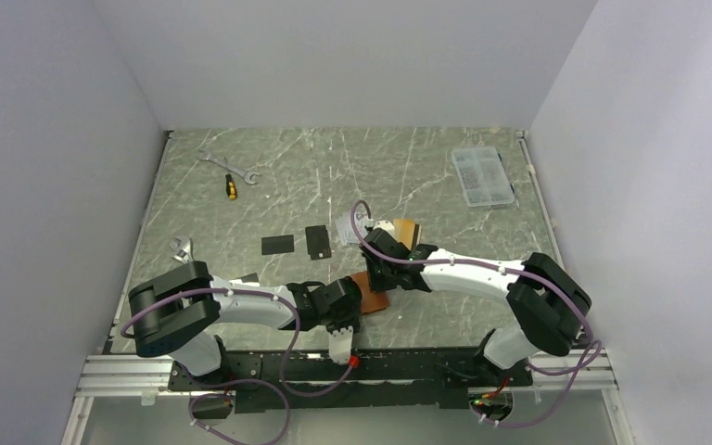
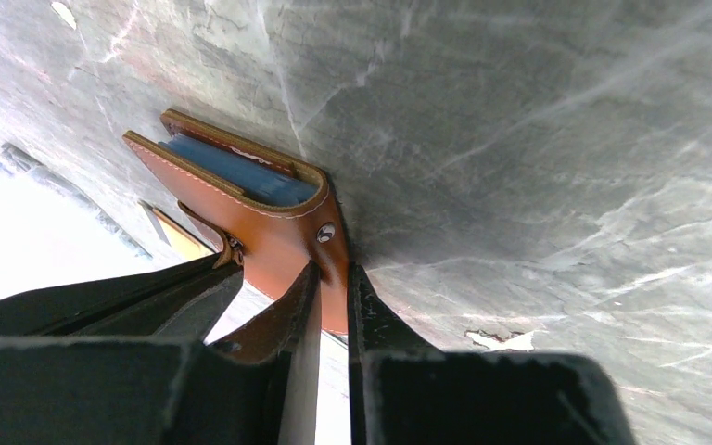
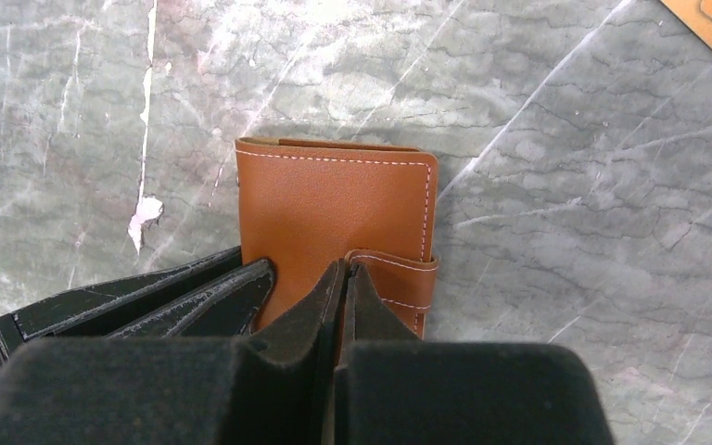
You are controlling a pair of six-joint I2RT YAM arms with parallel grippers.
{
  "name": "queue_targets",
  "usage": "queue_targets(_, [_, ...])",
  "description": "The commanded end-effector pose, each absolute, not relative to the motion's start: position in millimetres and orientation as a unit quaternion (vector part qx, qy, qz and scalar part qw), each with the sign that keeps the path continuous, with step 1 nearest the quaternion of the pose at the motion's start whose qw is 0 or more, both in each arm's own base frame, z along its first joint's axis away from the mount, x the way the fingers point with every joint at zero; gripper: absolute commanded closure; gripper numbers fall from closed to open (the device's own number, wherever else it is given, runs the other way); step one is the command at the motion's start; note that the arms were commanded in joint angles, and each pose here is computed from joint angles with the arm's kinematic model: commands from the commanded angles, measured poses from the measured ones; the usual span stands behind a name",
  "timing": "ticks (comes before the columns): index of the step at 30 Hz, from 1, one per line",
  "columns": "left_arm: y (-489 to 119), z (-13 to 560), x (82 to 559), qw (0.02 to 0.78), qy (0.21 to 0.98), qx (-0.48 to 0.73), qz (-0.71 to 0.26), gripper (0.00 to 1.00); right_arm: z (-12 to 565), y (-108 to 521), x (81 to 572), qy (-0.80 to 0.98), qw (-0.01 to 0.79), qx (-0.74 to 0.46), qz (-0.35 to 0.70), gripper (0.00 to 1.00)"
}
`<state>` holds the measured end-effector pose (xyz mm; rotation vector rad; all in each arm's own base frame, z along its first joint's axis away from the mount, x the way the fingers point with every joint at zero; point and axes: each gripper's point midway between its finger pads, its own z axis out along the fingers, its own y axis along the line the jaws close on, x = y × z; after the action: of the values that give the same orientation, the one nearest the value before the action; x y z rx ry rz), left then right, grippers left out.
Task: Put the credit cards into the card holder
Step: Close the card holder at the center of the board.
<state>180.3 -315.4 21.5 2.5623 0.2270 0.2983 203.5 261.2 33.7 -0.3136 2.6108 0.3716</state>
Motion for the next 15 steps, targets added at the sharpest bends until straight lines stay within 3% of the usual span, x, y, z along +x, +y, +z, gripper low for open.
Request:
queue_targets(1, [-280.7,-15.6,151.2,0.187,0.081,0.978,0.053,0.91,5.0,253.9,171.9,0.967,0.177,-0.119,0.136,1.00])
queue_targets(15, [-280.1,-16.5,150.2,0.184,0.084,0.978,0.051,0.92,10.2,243.6,159.1,0.969,0.172,-0.122,0.132,1.00])
